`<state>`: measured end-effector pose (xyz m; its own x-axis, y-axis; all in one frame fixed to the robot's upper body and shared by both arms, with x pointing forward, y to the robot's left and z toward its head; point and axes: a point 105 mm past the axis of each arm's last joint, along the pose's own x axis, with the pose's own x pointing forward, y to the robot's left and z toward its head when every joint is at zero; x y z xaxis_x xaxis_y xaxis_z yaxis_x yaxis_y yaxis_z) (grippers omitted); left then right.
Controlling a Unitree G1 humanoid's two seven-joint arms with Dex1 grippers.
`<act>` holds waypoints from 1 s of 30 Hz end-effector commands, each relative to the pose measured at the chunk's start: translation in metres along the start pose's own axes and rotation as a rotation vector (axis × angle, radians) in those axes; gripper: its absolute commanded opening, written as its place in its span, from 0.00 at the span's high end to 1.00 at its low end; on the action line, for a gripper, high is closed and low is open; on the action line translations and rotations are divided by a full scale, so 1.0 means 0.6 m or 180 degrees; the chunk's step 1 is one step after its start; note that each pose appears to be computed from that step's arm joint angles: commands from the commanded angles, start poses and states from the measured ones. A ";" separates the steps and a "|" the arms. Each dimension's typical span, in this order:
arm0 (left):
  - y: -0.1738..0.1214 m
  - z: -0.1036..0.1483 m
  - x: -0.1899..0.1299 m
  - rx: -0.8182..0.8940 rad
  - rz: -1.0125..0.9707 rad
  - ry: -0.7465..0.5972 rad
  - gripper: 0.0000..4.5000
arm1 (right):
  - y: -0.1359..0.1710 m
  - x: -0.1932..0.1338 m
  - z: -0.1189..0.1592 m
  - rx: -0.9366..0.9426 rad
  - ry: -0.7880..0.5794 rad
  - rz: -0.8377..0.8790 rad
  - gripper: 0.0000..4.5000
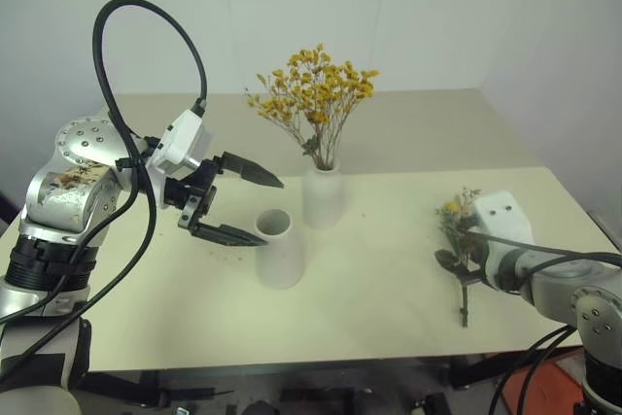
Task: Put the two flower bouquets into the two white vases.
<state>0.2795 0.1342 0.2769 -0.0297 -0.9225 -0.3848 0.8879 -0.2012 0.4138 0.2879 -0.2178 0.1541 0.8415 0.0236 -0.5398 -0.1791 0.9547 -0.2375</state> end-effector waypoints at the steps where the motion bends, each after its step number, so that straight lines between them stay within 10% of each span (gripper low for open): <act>1: 0.003 0.022 0.003 0.0161 -0.0056 -0.0047 0.00 | -0.007 -0.001 -0.005 0.0143 0.0016 -0.0098 0.01; 17: 0.001 0.028 0.011 0.0154 -0.0080 -0.0083 0.00 | -0.016 0.046 -0.043 0.0671 0.0493 -0.0110 0.11; 30: 0.002 0.024 -0.001 0.0089 0.0076 -0.0030 0.00 | -0.047 0.073 -0.044 0.0902 0.0735 -0.0144 1.00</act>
<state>0.2770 0.1232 0.2778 -0.0501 -0.9248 -0.3771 0.8914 -0.2117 0.4007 0.3180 -0.2458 0.1172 0.7154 -0.0470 -0.6972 0.0236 0.9988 -0.0431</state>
